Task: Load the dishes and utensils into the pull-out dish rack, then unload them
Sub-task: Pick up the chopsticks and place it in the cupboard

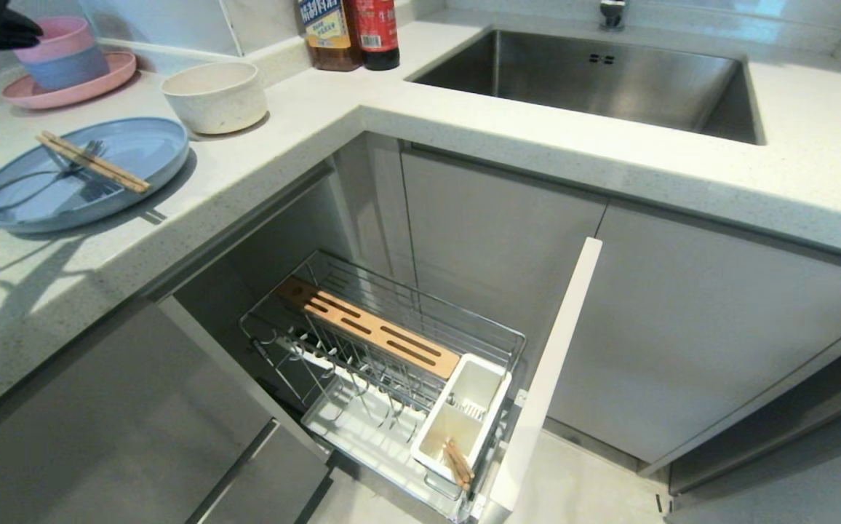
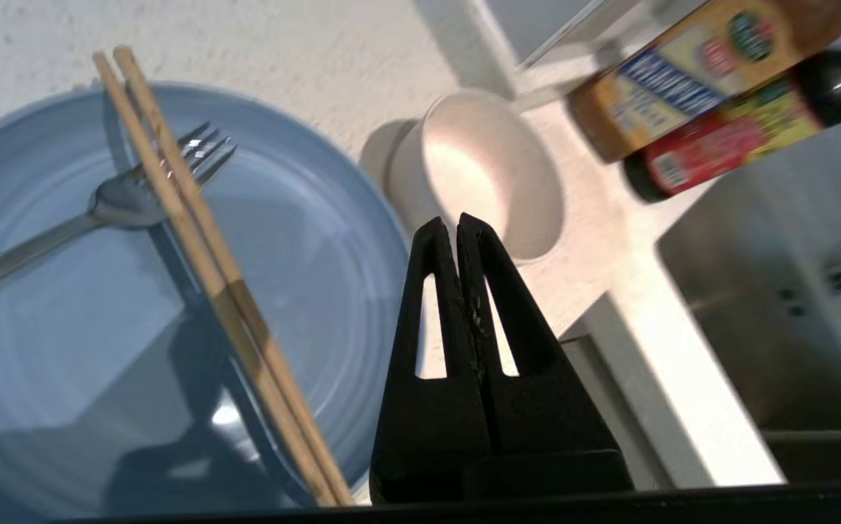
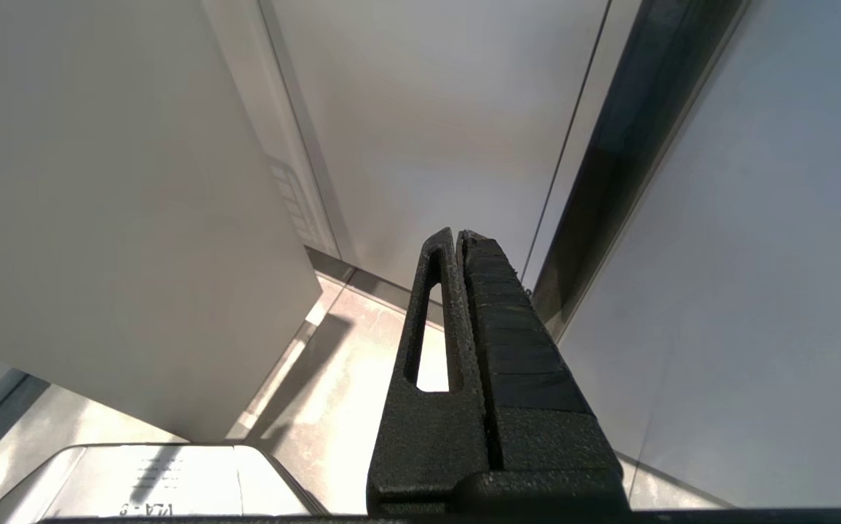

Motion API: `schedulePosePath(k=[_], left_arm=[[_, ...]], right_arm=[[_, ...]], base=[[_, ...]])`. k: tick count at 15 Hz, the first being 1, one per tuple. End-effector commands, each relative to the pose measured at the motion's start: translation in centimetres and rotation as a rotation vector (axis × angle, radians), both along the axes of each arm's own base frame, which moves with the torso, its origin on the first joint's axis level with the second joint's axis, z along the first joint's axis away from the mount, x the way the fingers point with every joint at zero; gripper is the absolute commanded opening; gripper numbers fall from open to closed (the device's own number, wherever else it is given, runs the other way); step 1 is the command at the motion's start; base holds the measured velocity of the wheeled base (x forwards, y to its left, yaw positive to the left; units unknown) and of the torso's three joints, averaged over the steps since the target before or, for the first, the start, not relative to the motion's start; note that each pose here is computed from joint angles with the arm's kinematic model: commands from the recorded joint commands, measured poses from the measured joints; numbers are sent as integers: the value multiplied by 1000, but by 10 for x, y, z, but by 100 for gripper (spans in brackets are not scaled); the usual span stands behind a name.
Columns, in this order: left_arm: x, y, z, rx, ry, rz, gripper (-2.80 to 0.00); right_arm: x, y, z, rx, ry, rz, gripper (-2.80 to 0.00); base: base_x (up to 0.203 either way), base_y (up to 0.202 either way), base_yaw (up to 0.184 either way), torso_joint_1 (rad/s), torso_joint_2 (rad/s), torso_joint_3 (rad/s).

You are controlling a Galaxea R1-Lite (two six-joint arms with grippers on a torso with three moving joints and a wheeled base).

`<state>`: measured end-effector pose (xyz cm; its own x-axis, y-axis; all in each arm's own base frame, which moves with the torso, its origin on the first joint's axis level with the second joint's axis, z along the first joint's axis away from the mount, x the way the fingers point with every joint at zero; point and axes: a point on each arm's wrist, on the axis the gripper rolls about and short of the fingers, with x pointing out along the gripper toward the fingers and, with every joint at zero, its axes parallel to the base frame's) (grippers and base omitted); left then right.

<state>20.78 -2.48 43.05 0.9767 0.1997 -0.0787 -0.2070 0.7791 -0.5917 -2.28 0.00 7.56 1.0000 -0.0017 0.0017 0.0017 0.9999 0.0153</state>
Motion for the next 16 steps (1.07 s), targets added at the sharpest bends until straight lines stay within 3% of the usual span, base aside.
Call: schedulePosePath(k=[1, 5, 8, 9, 12, 16], left_arm=[[7, -2, -5, 5, 33, 14, -280], [15, -2, -18, 25, 130, 45, -280], [18, -2, -20, 36, 144, 92, -280], [20, -2, -22, 38, 149, 93, 0], [29, -3, -28, 46, 178, 105, 0], [32, -4, -40, 63, 278, 107, 0]], right_arm=[[0, 0, 0, 0, 2, 0, -280], [0, 0, 0, 0, 1, 0, -280], [0, 0, 0, 0, 2, 0, -280], [0, 0, 0, 0, 2, 0, -280], [0, 0, 0, 0, 2, 0, -280], [0, 0, 0, 0, 2, 0, -280]], base=[[0, 0, 0, 0, 0, 0], [0, 0, 0, 0, 0, 0], [0, 0, 0, 0, 0, 0], [0, 0, 0, 0, 0, 0], [0, 0, 0, 0, 0, 0], [0, 0, 0, 0, 0, 0]])
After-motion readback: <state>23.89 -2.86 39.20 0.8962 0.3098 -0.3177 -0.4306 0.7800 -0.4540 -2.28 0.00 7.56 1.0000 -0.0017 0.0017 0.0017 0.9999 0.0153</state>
